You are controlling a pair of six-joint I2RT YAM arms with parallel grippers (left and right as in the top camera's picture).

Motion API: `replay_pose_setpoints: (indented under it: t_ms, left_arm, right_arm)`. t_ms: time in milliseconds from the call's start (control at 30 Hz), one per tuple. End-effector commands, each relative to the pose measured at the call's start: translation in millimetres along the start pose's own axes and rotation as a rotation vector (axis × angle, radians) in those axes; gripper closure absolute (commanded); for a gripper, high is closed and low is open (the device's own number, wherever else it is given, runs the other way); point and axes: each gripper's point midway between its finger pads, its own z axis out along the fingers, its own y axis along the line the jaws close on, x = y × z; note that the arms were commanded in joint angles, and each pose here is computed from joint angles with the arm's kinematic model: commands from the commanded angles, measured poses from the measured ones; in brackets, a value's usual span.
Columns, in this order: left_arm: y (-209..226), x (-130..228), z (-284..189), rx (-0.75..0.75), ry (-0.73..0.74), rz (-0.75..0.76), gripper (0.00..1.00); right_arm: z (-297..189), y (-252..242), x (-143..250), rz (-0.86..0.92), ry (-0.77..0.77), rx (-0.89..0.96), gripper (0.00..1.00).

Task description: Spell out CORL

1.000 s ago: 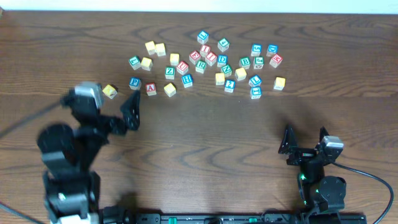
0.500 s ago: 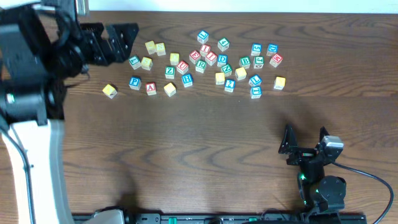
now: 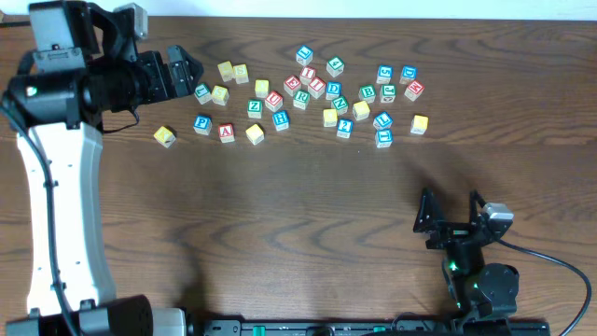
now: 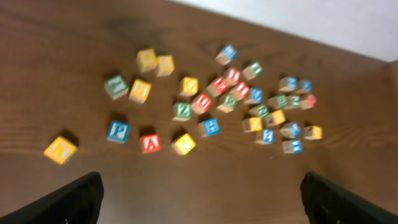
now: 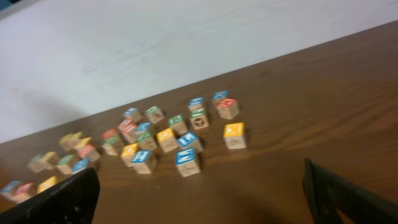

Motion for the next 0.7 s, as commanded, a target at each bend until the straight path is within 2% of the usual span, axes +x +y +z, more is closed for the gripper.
replay_pose_setpoints:
  t_ms: [0, 200, 333, 467, 667]
  left_arm:
    - [13, 2, 11, -0.045, 0.025, 0.005, 0.0]
    - [34, -2, 20, -0.14, 0.025, 0.003, 0.02]
    - [47, -3, 18, -0.217, 0.02, 0.004, 0.03]
    - [52, -3, 17, -0.247, 0.017, 0.004, 0.02]
    - [52, -3, 17, -0.247, 0.017, 0.004, 0.02]
  right_arm:
    - [-1, 14, 4, 0.046, 0.026, -0.082, 0.01]
    - [0, 31, -17, 0.038, -0.005, -0.144, 0.01]
    - [8, 38, -36, -0.002, 0.038, -0.128, 0.01]
    - [31, 56, -63, -0.054, 0.131, -0.14, 0.01]
    - [78, 81, -87, -0.063, 0.353, -0.162, 0.01]
